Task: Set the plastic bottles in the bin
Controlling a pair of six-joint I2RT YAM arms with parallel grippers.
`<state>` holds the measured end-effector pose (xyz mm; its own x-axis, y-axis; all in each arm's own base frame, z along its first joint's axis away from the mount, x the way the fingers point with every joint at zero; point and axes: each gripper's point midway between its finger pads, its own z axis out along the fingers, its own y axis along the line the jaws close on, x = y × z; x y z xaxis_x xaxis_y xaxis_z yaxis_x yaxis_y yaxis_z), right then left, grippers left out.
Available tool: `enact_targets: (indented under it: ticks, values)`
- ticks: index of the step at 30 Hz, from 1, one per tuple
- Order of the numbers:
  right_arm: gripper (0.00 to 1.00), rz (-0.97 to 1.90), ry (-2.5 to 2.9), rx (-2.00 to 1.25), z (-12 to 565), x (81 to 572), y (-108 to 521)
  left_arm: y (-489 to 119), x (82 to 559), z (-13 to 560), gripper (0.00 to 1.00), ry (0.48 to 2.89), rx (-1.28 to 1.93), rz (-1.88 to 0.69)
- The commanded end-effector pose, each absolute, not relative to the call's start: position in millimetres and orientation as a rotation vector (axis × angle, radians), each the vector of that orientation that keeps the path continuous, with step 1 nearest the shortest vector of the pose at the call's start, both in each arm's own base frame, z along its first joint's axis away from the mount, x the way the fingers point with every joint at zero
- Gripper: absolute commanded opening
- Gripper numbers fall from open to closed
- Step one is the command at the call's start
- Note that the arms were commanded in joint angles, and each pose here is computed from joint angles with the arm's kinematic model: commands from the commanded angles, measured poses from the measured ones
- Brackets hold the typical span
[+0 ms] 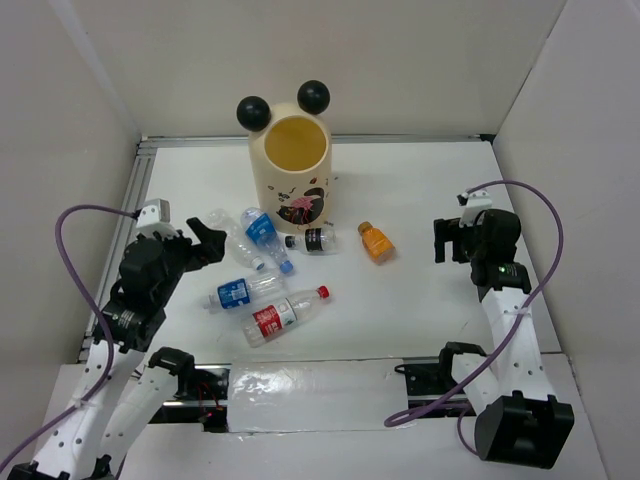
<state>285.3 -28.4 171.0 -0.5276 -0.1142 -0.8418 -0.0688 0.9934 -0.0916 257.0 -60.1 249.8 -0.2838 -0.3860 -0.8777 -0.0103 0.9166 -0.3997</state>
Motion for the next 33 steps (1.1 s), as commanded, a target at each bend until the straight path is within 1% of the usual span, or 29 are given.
enact_targets:
  ticks: [1, 3, 4, 5, 6, 7, 8, 9, 10, 11, 12, 13, 14, 15, 16, 17, 18, 19, 20, 21, 22, 23, 24, 26, 27, 30, 31, 33]
  values:
    - [1.00, -0.005, 2.100, -0.279, 185.7, 279.6, -14.6, -73.9, 255.0, 236.0, 1.00, 1.876, -0.264, -0.451]
    - [1.00, 0.103, 2.075, -0.334, 187.9, 279.0, 3.4, -75.1, 253.4, 228.6, 0.99, 1.910, -0.261, -0.451]
    - [1.00, 0.136, 2.054, -0.383, 192.8, 278.5, 10.5, -74.9, 250.9, 224.0, 0.96, 1.931, -0.274, -0.452]
    - [0.97, 0.168, 2.058, -0.409, 189.6, 279.2, 15.1, -75.2, 252.1, 216.1, 0.89, 1.955, -0.277, -0.444]
    - [0.84, 0.199, 2.058, -0.422, 190.0, 281.4, 19.1, -77.2, 251.8, 210.9, 0.82, 1.979, -0.283, -0.452]
    - [0.60, 0.253, 2.053, -0.445, 188.8, 280.9, 27.0, -77.4, 251.2, 206.9, 0.76, 1.988, -0.294, -0.456]
    - [0.56, 0.282, 2.047, -0.444, 189.0, 282.7, 30.6, -78.1, 252.3, 204.1, 0.71, 1.999, -0.305, -0.458]
    - [0.52, 0.302, 2.050, -0.451, 188.5, 287.5, 32.3, -76.8, 252.3, 200.2, 0.53, 2.004, -0.332, -0.457]
    - [0.52, 0.333, 2.065, -0.439, 184.9, 288.0, 34.9, -75.2, 254.1, 197.3, 0.44, 2.011, -0.354, -0.447]
    - [0.63, 0.355, 2.067, -0.436, 183.2, 290.4, 37.0, -72.4, 257.2, 190.1, 0.40, 2.023, -0.388, -0.428]
    - [0.73, 0.375, 2.083, -0.436, 180.3, 294.8, 37.7, -67.9, 259.7, 186.8, 0.40, 2.026, -0.420, -0.400]
    - [0.87, 0.407, 2.104, -0.423, 176.0, 297.9, 39.5, -67.4, 267.0, 181.5, 0.55, 2.035, -0.456, -0.390]
    - [0.88, 0.415, 2.120, -0.419, 174.0, 299.2, 39.3, -67.0, 270.8, 176.7, 0.69, 2.046, -0.473, -0.379]
    - [0.88, 0.433, 2.128, -0.421, 170.9, 299.6, 40.9, -65.7, 276.3, 180.3, 0.87, 2.043, -0.495, -0.368]
    - [0.89, 0.445, 2.145, -0.408, 166.8, 300.3, 41.1, -64.6, 282.7, 168.4, 0.93, 2.085, -0.532, -0.337]
    - [0.89, 0.450, 2.154, -0.405, 165.2, 303.3, 40.6, -58.6, 288.7, 165.8, 0.97, 2.077, -0.604, -0.302]
    - [0.89, 0.450, 2.155, -0.405, 165.2, 303.3, 40.6, -58.1, 294.4, 165.8, 1.00, 2.083, -0.626, -0.289]
    - [0.91, 0.454, 2.163, -0.403, 162.7, 303.8, 40.5, -59.9, 301.7, 163.9, 1.00, 2.088, -0.626, -0.286]
    - [0.91, 0.455, 2.156, -0.396, 164.2, 305.5, 40.6, -60.3, 310.9, 147.7, 1.00, 2.136, -0.637, -0.246]
    - [0.91, 0.455, 2.156, -0.396, 164.3, 305.5, 40.6, -62.4, 323.5, 154.9, 1.00, 2.116, -0.697, -0.259]
    - [0.91, 0.455, 2.156, -0.396, 164.3, 305.5, 40.6, -60.4, 329.8, 149.5, 1.00, 2.138, -0.734, -0.242]
    - [0.91, 0.455, 2.156, -0.396, 164.3, 305.5, 40.6, -52.9, 337.6, 128.1, 1.00, 2.192, -0.799, -0.163]
    - [0.91, 0.455, 2.156, -0.396, 164.3, 305.5, 40.6, -56.5, 349.3, 134.9, 1.00, 2.179, -0.845, -0.180]
    - [0.91, 0.454, 2.163, -0.403, 160.0, 303.7, 40.5, -51.8, 365.7, 127.6, 1.00, 2.175, -0.884, -0.167]
    - [0.91, 0.443, 2.167, -0.398, 159.3, 304.1, 38.8, -54.1, 374.4, 115.0, 1.00, 2.202, -0.890, -0.174]
    - [0.91, 0.433, 2.179, -0.401, 152.8, 300.2, 37.8, -52.5, 402.6, 116.4, 1.00, 2.172, -0.917, -0.192]
    - [0.92, 0.422, 2.183, -0.396, 152.2, 300.5, 36.0, -49.2, 404.9, 95.6, 1.00, 2.228, -0.939, -0.146]
    - [0.92, 0.405, 2.185, -0.401, 151.5, 301.1, 33.9, -46.2, 409.2, 84.6, 1.00, 2.273, -0.939, -0.086]
